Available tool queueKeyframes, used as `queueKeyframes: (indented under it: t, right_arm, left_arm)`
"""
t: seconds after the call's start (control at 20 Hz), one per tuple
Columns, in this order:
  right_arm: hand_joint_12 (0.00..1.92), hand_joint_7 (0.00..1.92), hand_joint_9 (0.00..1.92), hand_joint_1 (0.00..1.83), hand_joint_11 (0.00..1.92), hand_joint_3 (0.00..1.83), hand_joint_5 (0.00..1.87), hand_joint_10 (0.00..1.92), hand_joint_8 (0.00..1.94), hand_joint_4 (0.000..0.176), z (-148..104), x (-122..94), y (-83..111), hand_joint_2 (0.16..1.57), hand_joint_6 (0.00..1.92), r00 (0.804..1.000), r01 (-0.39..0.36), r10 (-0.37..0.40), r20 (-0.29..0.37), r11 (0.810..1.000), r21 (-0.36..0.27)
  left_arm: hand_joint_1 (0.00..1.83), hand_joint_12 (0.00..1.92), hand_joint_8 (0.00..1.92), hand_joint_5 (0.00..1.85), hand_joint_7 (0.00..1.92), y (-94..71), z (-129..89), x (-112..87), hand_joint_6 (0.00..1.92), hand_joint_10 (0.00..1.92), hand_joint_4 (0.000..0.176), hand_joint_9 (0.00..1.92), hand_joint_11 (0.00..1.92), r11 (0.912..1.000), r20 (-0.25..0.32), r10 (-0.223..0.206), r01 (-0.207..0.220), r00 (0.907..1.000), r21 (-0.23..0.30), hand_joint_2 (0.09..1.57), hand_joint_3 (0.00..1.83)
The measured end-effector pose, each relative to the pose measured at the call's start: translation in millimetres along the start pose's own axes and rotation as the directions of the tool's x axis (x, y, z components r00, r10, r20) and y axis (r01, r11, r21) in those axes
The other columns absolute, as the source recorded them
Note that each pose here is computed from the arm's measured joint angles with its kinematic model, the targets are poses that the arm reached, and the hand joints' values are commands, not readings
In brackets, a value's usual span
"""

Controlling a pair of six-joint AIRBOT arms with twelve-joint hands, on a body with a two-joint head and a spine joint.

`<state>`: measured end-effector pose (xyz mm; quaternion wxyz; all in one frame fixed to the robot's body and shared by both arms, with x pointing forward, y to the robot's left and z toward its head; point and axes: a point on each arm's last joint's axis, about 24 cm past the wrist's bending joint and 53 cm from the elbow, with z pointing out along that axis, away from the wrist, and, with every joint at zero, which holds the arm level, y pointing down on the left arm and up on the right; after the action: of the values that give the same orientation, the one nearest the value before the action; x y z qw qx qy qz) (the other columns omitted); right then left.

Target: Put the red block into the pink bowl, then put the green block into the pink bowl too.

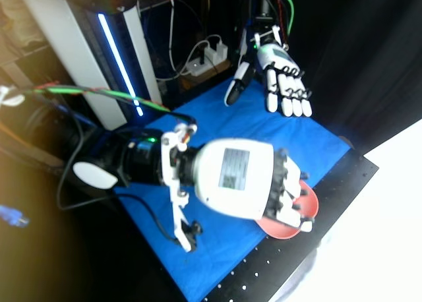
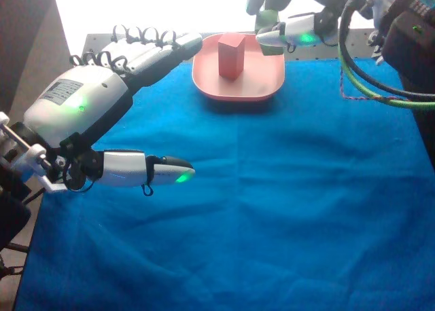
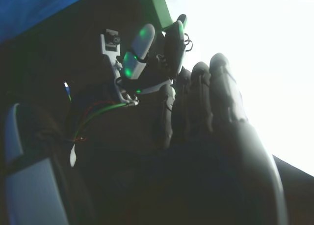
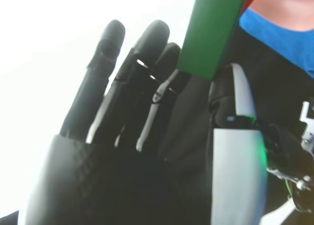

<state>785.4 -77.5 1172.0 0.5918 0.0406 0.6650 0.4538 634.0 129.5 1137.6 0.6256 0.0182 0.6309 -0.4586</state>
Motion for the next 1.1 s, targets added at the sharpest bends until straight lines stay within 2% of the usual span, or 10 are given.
queueKeyframes:
  t: [0.2, 0.4, 0.45, 0.6, 0.7, 0.85, 0.9, 1.0, 1.05, 1.1]
  right_arm:
    - [0.95, 1.18, 1.41, 1.28, 1.01, 0.00, 1.04, 0.04, 0.83, 0.000, 4.9, 24.4, -14.5, 1.06, 0.72, 0.999, -0.025, 0.027, -0.045, 0.999, 0.048]
    - [0.96, 1.15, 1.36, 1.27, 0.95, 0.00, 1.02, 0.01, 0.86, 0.000, 8.2, 42.3, -22.2, 1.07, 0.77, 0.993, -0.096, 0.100, -0.059, 0.993, 0.066]
    - [1.00, 1.16, 1.35, 1.26, 0.91, 0.00, 1.02, 0.00, 0.84, 0.000, 9.2, 44.7, -20.4, 1.07, 0.77, 0.993, -0.099, 0.103, -0.060, 0.993, 0.062]
    - [1.26, 1.11, 1.33, 1.25, 0.77, 0.00, 0.99, 0.01, 0.94, 0.000, 9.9, 53.8, -19.5, 1.09, 0.81, 0.992, -0.100, 0.104, -0.074, 0.993, 0.062]
    - [1.54, 1.02, 1.10, 1.27, 0.82, 0.01, 1.03, 0.87, 1.17, 0.000, 10.1, 62.5, -20.8, 1.10, 0.63, 0.991, -0.094, 0.100, -0.091, 0.993, 0.069]
    - [1.64, 0.98, 0.96, 1.27, 0.79, 0.00, 1.07, 1.19, 1.23, 0.000, 9.1, 68.7, -22.9, 1.11, 0.53, 0.989, -0.091, 0.099, -0.105, 0.993, 0.077]
    - [1.66, 0.97, 0.90, 1.27, 0.71, 0.00, 1.08, 1.22, 1.26, 0.000, 8.8, 69.1, -24.0, 1.11, 0.52, 0.989, -0.091, 0.099, -0.107, 0.993, 0.080]
    - [1.34, 1.01, 0.93, 1.26, 0.64, 0.00, 1.11, 0.76, 1.13, 0.000, 8.5, 69.4, -24.8, 1.09, 0.58, 0.989, -0.091, 0.099, -0.108, 0.992, 0.083]
    - [1.29, 1.05, 0.97, 1.25, 0.67, 0.01, 0.97, 0.61, 1.04, 0.000, 8.6, 69.6, -24.6, 1.10, 0.84, 0.989, -0.091, 0.100, -0.108, 0.992, 0.083]
    - [1.22, 0.98, 1.02, 1.18, 0.68, 0.00, 0.85, 0.43, 0.48, 0.000, 8.6, 69.7, -24.7, 1.05, 0.35, 0.989, -0.091, 0.100, -0.108, 0.992, 0.083]
  left_arm:
    - [0.84, 0.00, 0.01, 0.15, 0.18, -0.6, -1.1, 1.8, 0.00, 0.01, 0.093, 0.10, 0.00, 1.0000, -0.002, -0.006, 0.006, 1.0000, 0.000, 0.81, 0.00]
    - [0.84, 0.00, 0.00, 0.12, 0.16, -1.3, -0.9, 3.3, 0.00, 0.00, 0.099, 0.08, 0.00, 0.9999, -0.003, -0.013, 0.013, 0.9999, 0.000, 0.82, 0.01]
    - [0.85, 0.00, 0.00, 0.12, 0.16, -1.5, -1.0, 3.4, 0.00, 0.00, 0.117, 0.07, 0.00, 0.9999, -0.002, -0.016, 0.016, 0.9999, -0.001, 0.82, 0.00]
    - [0.87, 0.00, 0.01, 0.13, 0.16, -1.6, -1.0, 3.6, 0.01, 0.01, 0.105, 0.06, 0.00, 0.9999, -0.003, -0.017, 0.017, 0.9998, 0.000, 0.82, 0.00]
    - [0.85, 0.00, 0.01, 0.13, 0.18, -1.6, -1.0, 3.5, 0.01, 0.02, 0.095, 0.08, 0.00, 0.9998, -0.003, -0.017, 0.017, 0.9998, 0.000, 0.82, 0.00]
    - [0.83, 0.00, 0.00, 0.12, 0.17, -1.3, -1.0, 3.5, 0.00, 0.01, 0.082, 0.08, 0.00, 0.9998, -0.003, -0.018, 0.018, 0.9998, -0.001, 0.83, 0.01]
    - [0.83, 0.00, 0.00, 0.12, 0.16, -1.3, -1.0, 3.5, 0.00, 0.00, 0.097, 0.07, 0.00, 0.9998, -0.003, -0.018, 0.018, 0.9998, -0.001, 0.83, 0.00]
    - [0.85, 0.00, 0.01, 0.13, 0.18, -1.3, -1.0, 3.5, 0.00, 0.01, 0.087, 0.09, 0.00, 0.9998, -0.003, -0.018, 0.018, 0.9998, -0.001, 0.83, 0.00]
    - [0.85, 0.00, 0.01, 0.13, 0.19, -1.4, -1.0, 3.5, 0.00, 0.01, 0.078, 0.10, 0.00, 0.9998, -0.002, -0.018, 0.018, 0.9998, -0.001, 0.82, 0.00]
    - [0.85, 0.00, 0.01, 0.12, 0.20, -1.4, -1.0, 3.6, 0.00, 0.01, 0.081, 0.10, 0.00, 0.9998, -0.003, -0.018, 0.018, 0.9998, -0.001, 0.82, 0.00]
